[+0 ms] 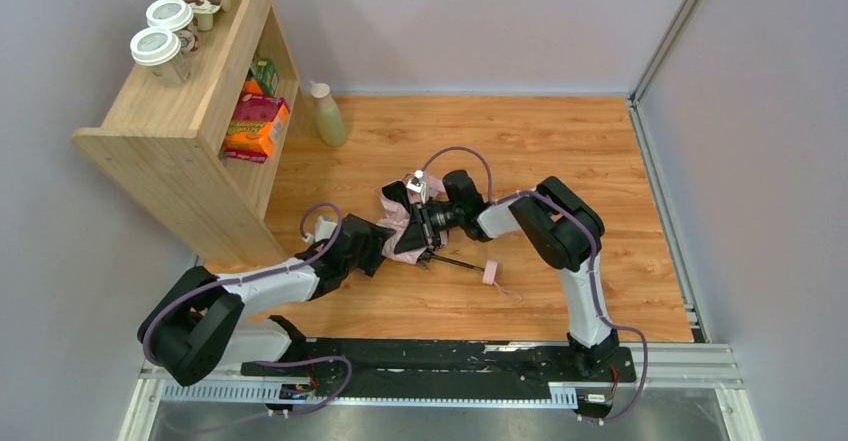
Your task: Put away the umbrella
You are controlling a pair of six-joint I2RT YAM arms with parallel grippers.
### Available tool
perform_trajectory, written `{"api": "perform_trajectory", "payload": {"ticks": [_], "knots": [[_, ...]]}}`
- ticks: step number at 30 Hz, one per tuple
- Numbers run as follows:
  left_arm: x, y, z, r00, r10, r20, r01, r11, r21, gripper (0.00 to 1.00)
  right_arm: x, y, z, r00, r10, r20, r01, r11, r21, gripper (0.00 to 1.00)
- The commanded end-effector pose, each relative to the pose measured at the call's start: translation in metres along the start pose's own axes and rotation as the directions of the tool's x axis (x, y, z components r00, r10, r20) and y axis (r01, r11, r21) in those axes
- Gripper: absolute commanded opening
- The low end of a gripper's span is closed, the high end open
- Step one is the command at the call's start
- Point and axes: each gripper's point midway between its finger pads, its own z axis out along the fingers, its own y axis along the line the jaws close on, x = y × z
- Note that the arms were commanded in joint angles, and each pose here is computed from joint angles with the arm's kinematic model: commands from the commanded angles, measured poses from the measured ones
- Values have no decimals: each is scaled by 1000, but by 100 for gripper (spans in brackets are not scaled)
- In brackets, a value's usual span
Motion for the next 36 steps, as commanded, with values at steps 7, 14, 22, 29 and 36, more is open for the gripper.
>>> {"api": "perform_trajectory", "payload": {"ticks": [7,14,22,29,36], "knots": [[0,67,12,994,102,25,-84,919,-386,69,123,-28,-1,890,339,-304,-296,938,179,0],[5,94,18,994,112,-5,-104,910,-401,10,122,-18,2,889,297,-348,-249,952,177,0],[-2,98,1,989,151,1,-137,899,-415,0,85,-12,-14,938,160,-307,-58,946,319,42],[3,100,-7,989,147,-37,-147,878,-456,0,13,40,-68,961,-169,-221,261,823,504,89],[7,106,-19,991,113,-72,-134,844,-520,0,-9,73,-93,679,-714,-173,592,393,704,93]]}}
